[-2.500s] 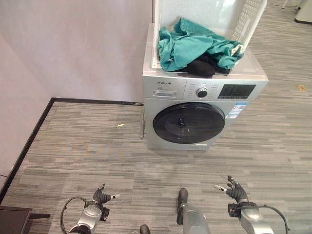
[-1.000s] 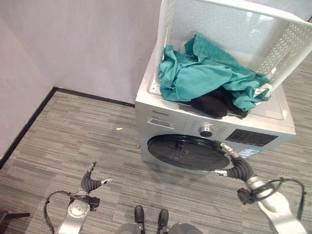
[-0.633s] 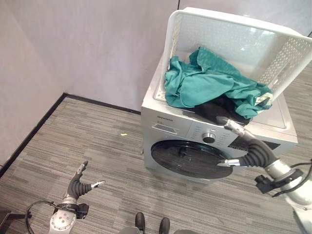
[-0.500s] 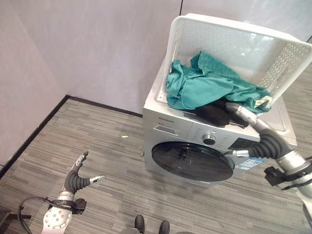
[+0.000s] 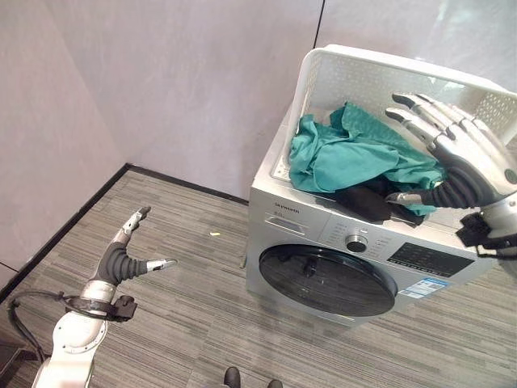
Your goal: Grab the laundry basket,head to the washer,open it,put in the laundry and shut it.
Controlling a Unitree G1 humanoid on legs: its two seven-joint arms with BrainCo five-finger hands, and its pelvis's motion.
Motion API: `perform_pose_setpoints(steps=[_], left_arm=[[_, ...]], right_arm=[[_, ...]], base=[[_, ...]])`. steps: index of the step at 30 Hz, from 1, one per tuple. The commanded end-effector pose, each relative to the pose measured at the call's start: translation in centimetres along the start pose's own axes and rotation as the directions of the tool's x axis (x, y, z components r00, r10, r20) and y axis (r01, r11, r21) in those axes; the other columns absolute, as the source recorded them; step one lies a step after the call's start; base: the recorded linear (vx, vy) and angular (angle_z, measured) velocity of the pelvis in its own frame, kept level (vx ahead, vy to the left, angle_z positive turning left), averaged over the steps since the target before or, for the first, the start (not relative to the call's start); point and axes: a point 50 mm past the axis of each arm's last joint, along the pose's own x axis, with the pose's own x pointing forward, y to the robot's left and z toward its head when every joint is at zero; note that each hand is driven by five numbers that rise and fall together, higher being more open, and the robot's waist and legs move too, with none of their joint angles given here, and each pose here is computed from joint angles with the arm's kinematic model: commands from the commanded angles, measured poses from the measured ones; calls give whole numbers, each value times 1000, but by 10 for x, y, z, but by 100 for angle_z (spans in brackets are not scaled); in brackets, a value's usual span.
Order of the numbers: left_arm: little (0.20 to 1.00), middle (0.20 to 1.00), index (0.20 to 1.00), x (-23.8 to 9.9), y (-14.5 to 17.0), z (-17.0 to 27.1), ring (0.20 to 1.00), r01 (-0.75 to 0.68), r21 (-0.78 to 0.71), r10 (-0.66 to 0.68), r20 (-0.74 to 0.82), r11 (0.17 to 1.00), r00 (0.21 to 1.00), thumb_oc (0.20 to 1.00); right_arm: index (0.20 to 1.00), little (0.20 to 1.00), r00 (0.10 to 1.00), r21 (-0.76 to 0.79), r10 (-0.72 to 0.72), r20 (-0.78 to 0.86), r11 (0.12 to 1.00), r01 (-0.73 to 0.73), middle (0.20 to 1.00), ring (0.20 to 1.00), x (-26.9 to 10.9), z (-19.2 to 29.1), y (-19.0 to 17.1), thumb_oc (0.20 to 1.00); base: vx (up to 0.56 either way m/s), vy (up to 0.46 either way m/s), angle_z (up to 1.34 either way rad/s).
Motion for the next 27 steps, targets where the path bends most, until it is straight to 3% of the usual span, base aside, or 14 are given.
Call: perform_pose_setpoints(steps=[1, 7, 12, 15, 19, 21, 27], left_arm=[[1000, 1000, 1000, 13, 9, 25, 1000, 21, 30, -25, 132, 999, 991, 1000], [1000, 1000, 1000, 28, 7, 36, 1000, 47, 49, -56, 185, 998, 981, 1000], [1000, 1000, 1000, 43, 10, 46, 1000, 38, 56, -50, 235, 998, 971, 1000], [1000, 1000, 1000, 76, 11, 86, 1000, 26, 144, -80, 382, 989, 921, 1000], [1000, 1000, 1000, 90, 7, 107, 1000, 37, 141, -97, 450, 989, 888, 1000], [1000, 1000, 1000, 94, 6, 111, 1000, 41, 117, -91, 463, 992, 882, 1000], [1000, 1000, 1000, 92, 2, 108, 1000, 64, 132, -118, 452, 989, 884, 1000]], right_arm=[[1000, 1000, 993, -144, -9, -114, 990, -7, 1000, 1000, 9, -24, 4, 1000], [1000, 1000, 974, -265, 26, -227, 960, -87, 1000, 1000, 21, -54, 11, 1000], [1000, 1000, 950, -250, 37, -310, 961, -119, 1000, 1000, 27, -71, 17, 1000], [1000, 1000, 917, -281, 3, -399, 951, -126, 1000, 1000, 41, -96, 11, 1000], [1000, 1000, 924, -350, -26, -382, 929, -118, 1000, 1000, 56, -97, -2, 1000], [1000, 1000, 943, -370, -103, -317, 929, -23, 1000, 1000, 67, -84, -17, 1000], [1000, 1000, 960, -349, -153, -235, 935, 63, 1000, 1000, 69, -68, -28, 1000]], base=[[0, 0, 0], [21, 8, 0], [21, 11, 0], [58, 25, -2], [10, 6, -2], [26, 14, -4], [43, 3, -4]])
